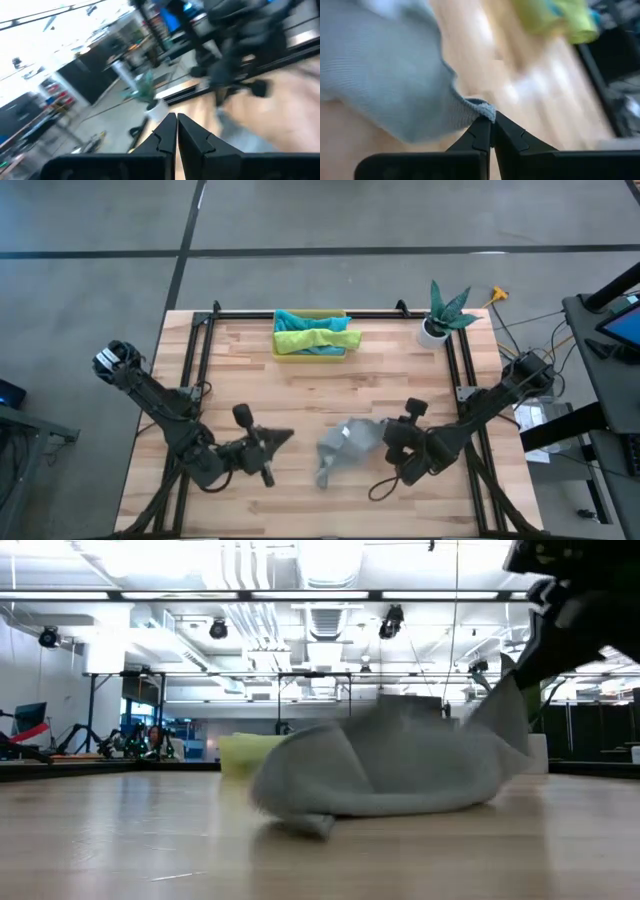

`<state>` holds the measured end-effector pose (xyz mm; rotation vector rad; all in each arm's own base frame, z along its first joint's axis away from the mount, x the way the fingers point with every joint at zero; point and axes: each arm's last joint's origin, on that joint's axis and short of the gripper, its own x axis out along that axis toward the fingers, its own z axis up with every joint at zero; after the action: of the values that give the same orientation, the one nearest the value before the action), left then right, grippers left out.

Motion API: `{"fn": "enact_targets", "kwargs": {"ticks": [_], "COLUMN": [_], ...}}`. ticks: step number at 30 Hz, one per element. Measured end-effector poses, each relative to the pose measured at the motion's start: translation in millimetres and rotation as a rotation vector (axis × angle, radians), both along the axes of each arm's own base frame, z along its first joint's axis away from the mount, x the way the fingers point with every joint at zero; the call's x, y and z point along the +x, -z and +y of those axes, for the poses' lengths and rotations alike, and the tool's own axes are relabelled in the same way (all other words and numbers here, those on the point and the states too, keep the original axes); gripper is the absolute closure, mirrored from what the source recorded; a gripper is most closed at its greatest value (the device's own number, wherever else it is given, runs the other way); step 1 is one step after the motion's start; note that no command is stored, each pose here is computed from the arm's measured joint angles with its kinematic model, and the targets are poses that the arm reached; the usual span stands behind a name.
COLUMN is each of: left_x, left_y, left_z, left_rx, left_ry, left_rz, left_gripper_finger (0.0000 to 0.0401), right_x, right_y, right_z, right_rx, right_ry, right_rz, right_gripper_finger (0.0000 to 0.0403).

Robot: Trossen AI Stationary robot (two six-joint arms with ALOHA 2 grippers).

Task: Roll microfiber towels into tight, uniform cylinder then place into a basket
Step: Roll the gray towel

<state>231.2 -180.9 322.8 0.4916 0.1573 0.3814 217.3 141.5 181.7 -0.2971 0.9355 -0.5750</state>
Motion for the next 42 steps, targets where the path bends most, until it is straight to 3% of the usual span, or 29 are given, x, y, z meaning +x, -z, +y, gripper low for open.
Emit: {"fn": "enact_targets", "kwargs": {"ticks": [4, 11, 16, 20, 26, 29, 35, 39, 42], "left_x": [2.9, 9.1, 23.8, 46.2, 81.0, 96.6, 133.0, 156.3, 166.1], "left_y": [6.4, 24.3, 31.1, 47.2, 69.9, 82.6, 111.3, 123.2, 130.9], "left_z": [3.4, 1.8, 19.9, 38.4, 45.7, 40.8, 37.0, 40.4, 45.5], "left_rx": [0.005, -0.014, -0.051, -0.038, -0.083, -0.084, -0.053, -0.045, -0.098], "left_ry": [0.003, 0.344, 0.258, 0.195, 0.361, 0.382, 0.295, 0.252, 0.189], "left_rz": [0.014, 0.096, 0.107, 0.161, 0.26, 0.301, 0.365, 0.437, 0.535], "left_gripper_finger": [0.0401, 0.0401, 0.0393, 0.0355, 0.0273, 0.0231, 0.0176, 0.0162, 0.0161], "right_x": [7.8, 13.8, 14.0, 14.0, 14.0, 14.0, 14.1, 14.0, 14.0], "right_y": [-2.9, -12.1, -12.2, -12.2, -12.2, -12.2, -12.1, -12.1, -12.1], "right_z": [6.2, 9.1, 9.2, 9.2, 9.3, 9.3, 9.3, 9.3, 9.3], "right_rx": [0.005, -0.02, -0.022, -0.022, -0.022, -0.022, -0.022, -0.023, -0.023], "right_ry": [-0.083, -0.096, -0.101, -0.101, -0.101, -0.101, -0.101, -0.101, -0.101], "right_rz": [-0.011, -0.049, -0.048, -0.048, -0.049, -0.048, -0.048, -0.048, -0.048], "right_gripper_finger": [0.0394, 0.0394, 0.0394, 0.0394, 0.0394, 0.0394, 0.0394, 0.0394, 0.0394]}}
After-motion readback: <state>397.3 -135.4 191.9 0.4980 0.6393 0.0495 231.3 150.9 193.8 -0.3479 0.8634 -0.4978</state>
